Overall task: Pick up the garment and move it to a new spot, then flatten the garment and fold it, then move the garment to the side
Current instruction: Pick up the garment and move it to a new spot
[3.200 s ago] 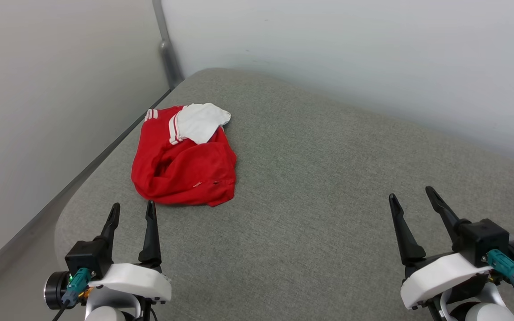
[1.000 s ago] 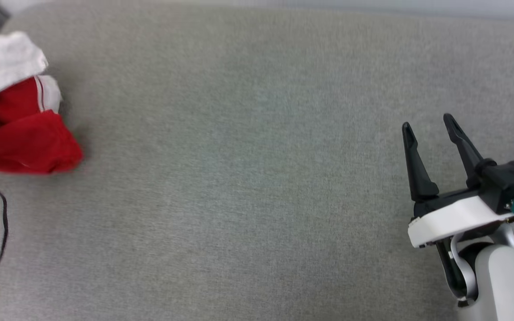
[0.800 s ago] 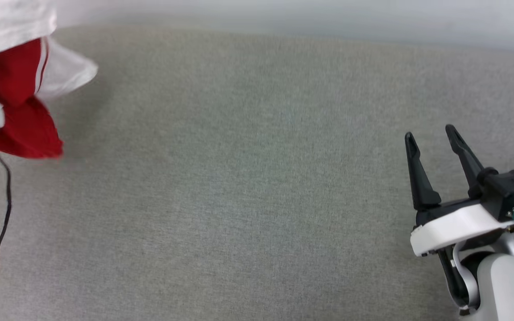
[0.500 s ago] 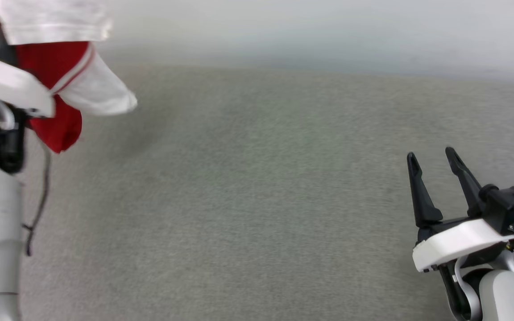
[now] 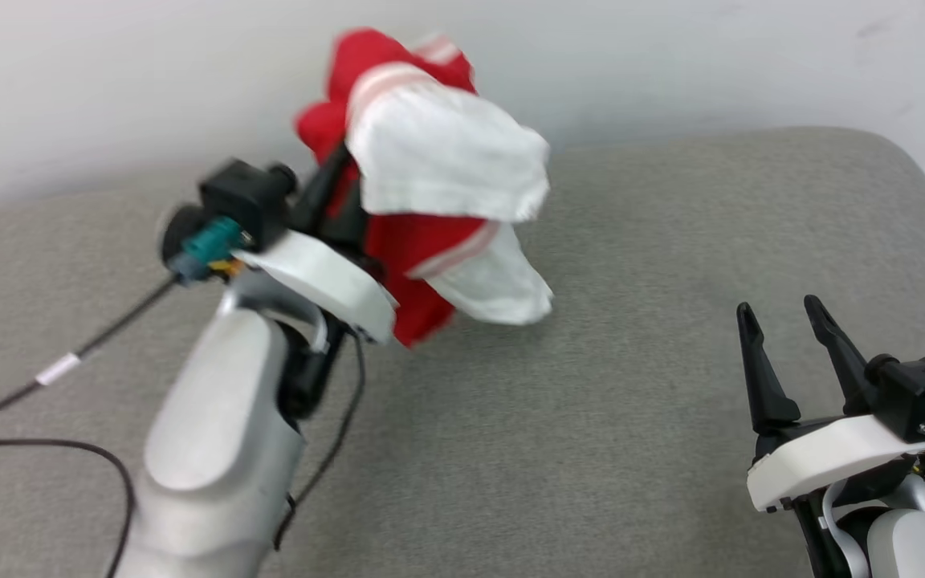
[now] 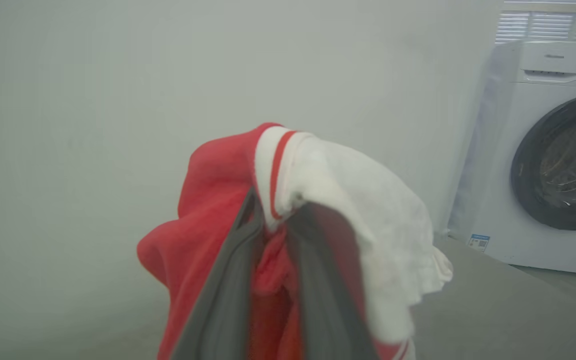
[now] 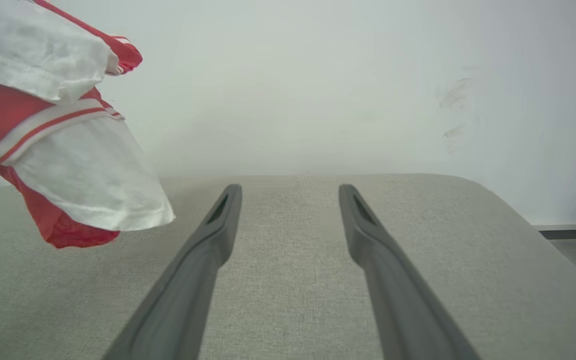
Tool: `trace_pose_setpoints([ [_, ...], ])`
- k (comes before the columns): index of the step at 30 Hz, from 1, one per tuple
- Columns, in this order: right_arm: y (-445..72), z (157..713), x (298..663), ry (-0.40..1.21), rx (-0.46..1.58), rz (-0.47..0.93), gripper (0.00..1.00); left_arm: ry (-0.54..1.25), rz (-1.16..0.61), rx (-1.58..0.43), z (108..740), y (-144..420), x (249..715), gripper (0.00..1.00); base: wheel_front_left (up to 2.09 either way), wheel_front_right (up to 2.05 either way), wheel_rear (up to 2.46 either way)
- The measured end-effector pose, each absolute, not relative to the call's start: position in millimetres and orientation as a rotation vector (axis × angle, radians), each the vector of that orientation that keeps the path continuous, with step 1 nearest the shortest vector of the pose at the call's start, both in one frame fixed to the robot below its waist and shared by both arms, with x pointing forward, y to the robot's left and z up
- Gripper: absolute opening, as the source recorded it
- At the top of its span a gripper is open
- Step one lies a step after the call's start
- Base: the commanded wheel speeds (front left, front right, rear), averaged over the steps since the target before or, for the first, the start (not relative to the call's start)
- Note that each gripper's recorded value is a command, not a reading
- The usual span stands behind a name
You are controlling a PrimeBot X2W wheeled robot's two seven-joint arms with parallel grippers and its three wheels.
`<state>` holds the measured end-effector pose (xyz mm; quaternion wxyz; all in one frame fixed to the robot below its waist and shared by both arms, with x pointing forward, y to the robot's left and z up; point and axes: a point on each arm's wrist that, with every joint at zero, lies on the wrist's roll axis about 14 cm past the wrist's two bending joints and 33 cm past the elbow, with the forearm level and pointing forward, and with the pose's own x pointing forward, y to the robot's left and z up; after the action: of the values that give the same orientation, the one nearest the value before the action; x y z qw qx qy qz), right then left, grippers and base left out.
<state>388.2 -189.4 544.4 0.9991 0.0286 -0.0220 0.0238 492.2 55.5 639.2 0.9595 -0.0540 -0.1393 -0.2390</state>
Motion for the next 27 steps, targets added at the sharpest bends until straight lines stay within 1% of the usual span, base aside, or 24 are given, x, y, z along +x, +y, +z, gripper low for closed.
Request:
trace_pose_setpoints([
  [3,-202.8,543.9,380.1,-0.042,0.057,0.008,1.0,-0.208,-0.579,-0.141,608.3,16.3,479.2,0.0,0.0,0.0,0.0],
  [7,-215.6,538.2,372.4,-0.032,0.072,-0.033,1.0,-0.009,-0.656,-0.15,534.1,-11.5,452.0,0.0,0.0,0.0,0.0],
  [11,-217.8,527.3,372.8,-0.001,0.074,-0.042,1.0,0.193,-0.662,-0.143,464.7,-11.6,425.1,0.0,0.0,0.0,0.0],
  [14,-216.6,522.0,375.8,0.01,0.076,-0.038,1.0,0.281,-0.645,-0.139,436.8,-5.1,411.5,0.0,0.0,0.0,0.0],
  [15,-214.4,522.4,377.5,0.007,0.077,-0.031,1.0,0.288,-0.638,-0.141,434.4,-3.7,409.4,0.29,0.0,0.0,0.0],
  [16,-212.7,522.9,379.3,0.005,0.078,-0.026,1.0,0.286,-0.634,-0.143,434.3,-3.1,407.7,0.83,0.0,0.0,0.0],
  [17,-210.7,523.0,380.5,0.003,0.079,-0.02,1.0,0.276,-0.631,-0.144,436.0,-2.7,406.3,1.0,0.0,0.0,0.0],
  [27,-196.8,534.7,387.3,-0.025,0.07,0.024,1.0,-0.022,-0.512,-0.146,514.4,25.9,418.7,1.0,0.0,0.0,0.0],
])
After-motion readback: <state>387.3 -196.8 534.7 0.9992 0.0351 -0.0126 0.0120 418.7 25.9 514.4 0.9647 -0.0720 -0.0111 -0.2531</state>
